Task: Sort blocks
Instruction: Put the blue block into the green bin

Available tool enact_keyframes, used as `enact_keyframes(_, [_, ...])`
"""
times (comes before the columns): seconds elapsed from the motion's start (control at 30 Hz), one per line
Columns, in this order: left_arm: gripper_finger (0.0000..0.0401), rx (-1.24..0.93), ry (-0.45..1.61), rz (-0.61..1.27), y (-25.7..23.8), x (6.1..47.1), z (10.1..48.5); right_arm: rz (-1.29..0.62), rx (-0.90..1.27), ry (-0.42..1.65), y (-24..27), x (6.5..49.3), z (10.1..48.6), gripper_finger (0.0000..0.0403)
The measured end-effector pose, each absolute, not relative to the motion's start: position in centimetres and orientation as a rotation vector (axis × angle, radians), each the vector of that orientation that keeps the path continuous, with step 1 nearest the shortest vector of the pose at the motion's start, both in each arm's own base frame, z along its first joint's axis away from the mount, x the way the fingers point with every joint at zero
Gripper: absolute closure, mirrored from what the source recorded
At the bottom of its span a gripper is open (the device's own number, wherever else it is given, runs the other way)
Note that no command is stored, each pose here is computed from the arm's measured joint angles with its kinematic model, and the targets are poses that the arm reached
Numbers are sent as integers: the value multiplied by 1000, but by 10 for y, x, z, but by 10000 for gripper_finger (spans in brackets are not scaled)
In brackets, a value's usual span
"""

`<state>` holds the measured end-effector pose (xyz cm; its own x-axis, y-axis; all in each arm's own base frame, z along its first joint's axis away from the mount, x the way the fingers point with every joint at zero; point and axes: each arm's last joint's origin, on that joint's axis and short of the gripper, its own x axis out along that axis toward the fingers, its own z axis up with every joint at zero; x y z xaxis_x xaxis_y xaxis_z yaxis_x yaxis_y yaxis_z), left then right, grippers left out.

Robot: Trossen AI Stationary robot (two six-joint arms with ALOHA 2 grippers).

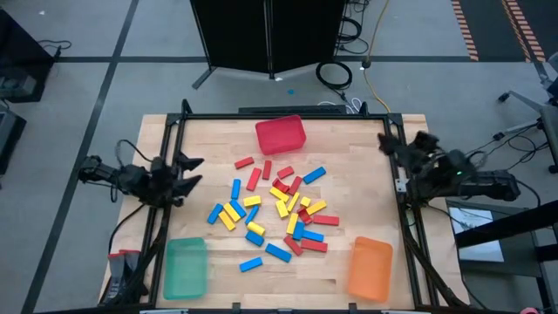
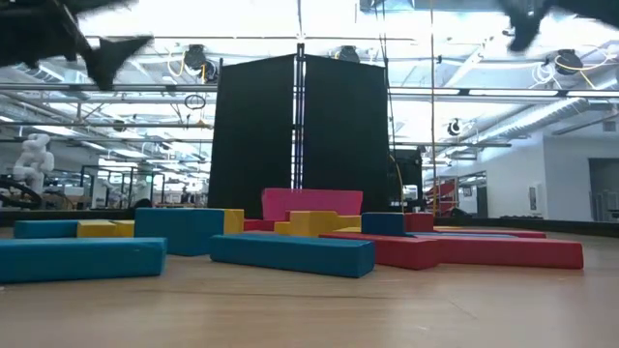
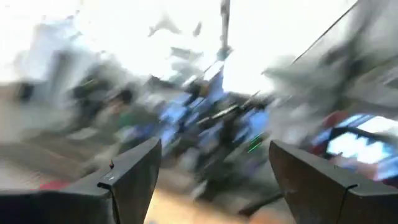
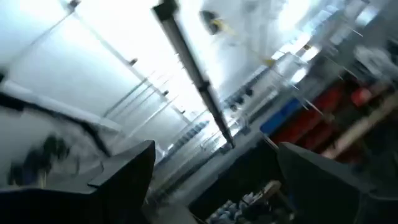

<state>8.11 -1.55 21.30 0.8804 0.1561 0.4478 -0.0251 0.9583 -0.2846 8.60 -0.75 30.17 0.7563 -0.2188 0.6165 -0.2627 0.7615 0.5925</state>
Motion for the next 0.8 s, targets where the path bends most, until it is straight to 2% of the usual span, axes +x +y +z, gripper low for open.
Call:
enact_keyframes(0.17, [98, -345, -909, -123, -11, 51, 259, 75, 383, -736, -3, 100, 381, 67])
enact_keyframes(0.33, [98, -415, -1146, -172, -5, 32, 270, 63, 258, -500, -2, 128, 421, 67])
enact_keyframes(0.47, [98, -355, -1137, -216, -7, 33, 270, 15, 250, -323, -3, 151, 430, 67])
enact_keyframes(0.73, [98, -384, -1168, -245, -7, 30, 272, -41, 277, -239, -5, 189, 425, 67])
enact_keyframes(0.8, [98, -418, -1162, -196, -5, 30, 273, -36, 333, -221, -5, 195, 422, 67])
